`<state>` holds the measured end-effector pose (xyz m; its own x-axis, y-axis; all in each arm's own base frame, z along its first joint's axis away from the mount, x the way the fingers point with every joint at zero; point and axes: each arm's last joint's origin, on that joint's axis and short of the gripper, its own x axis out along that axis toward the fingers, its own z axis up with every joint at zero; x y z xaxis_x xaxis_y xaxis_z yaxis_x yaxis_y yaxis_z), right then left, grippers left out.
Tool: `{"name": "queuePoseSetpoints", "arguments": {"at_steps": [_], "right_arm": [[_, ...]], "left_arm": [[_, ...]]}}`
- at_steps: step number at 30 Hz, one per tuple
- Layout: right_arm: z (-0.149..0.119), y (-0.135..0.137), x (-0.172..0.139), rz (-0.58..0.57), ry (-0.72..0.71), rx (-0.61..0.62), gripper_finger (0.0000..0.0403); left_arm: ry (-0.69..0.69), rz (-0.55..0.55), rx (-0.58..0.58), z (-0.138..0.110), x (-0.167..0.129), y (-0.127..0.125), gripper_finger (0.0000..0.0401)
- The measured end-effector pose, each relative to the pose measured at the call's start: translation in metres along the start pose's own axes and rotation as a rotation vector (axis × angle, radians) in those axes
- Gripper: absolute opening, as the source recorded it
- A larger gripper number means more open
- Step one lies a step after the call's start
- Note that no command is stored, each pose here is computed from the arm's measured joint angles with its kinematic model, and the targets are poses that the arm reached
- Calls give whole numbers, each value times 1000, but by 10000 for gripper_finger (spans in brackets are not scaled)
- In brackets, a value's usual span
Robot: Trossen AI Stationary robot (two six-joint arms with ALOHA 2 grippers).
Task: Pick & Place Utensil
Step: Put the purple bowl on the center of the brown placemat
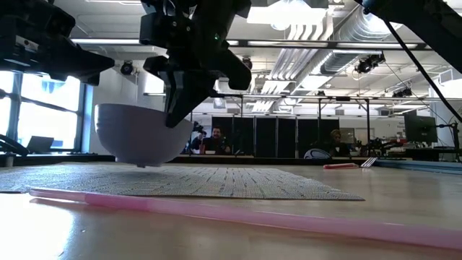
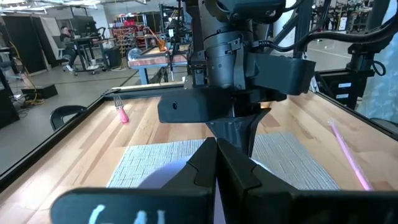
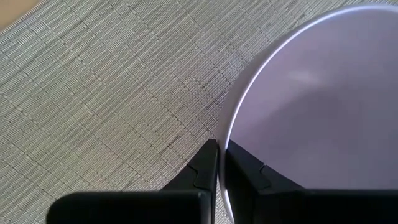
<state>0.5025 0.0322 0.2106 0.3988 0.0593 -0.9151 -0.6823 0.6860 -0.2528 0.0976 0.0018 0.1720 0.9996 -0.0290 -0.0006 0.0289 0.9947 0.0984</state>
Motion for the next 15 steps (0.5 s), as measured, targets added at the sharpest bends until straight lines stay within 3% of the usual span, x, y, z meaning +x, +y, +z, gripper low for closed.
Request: {"name": "queuePoseSetpoints", "arguments": {"at_steps": [15], "right_arm": [[1, -1, 0, -4, -14, 115, 17]], "left_arm": [[0, 1, 0, 0, 0, 0, 1]]}}
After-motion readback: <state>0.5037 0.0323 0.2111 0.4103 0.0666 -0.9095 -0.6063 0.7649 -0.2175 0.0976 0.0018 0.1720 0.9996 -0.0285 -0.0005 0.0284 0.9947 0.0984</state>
